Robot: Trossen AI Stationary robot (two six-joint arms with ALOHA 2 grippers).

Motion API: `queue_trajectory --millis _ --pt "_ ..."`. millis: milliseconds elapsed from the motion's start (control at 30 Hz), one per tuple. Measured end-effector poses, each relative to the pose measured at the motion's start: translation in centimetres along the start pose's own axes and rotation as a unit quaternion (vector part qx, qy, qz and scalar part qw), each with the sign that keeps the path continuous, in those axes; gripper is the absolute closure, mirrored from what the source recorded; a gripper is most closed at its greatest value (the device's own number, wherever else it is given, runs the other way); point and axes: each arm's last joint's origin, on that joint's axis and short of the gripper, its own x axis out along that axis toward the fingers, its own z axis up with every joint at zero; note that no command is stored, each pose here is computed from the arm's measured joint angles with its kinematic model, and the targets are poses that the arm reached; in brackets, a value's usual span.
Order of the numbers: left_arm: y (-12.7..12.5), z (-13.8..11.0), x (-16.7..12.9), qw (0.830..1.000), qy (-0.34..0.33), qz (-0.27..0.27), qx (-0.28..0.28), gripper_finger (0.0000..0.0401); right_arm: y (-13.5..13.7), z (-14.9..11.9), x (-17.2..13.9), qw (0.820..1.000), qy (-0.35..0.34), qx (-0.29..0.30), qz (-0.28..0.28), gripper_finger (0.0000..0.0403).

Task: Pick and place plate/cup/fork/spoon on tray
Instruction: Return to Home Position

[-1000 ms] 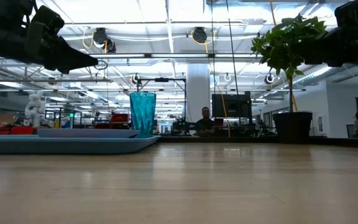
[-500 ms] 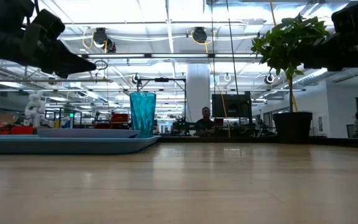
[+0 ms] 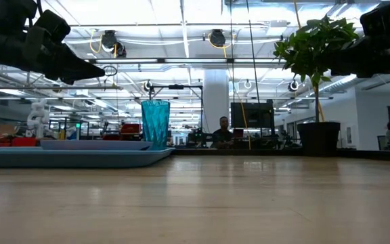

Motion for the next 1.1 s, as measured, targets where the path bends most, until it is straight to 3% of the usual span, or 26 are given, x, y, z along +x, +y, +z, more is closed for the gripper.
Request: queue_trajectory --millis 533,833,1100 --pt "0.2 0.1 -1.1 1.0 -0.01 0.0 0.012 0.0392 0.0 0.1 0.0 1.0 -0.004 0.0 -0.001 0.0403" --pt "-0.2 -2.2 -0.8 0.999 -0.033 -0.028 -0.013 0.0395 0.0 0.1 0.0 1.0 -0.005 0.0 -0.001 0.0403" --pt "-0.2 -2.5 -0.8 0.999 -0.018 -0.029 -0.016 0.0397 0.0 0.1 0.0 1.0 -0.005 0.001 -0.001 0.0403"
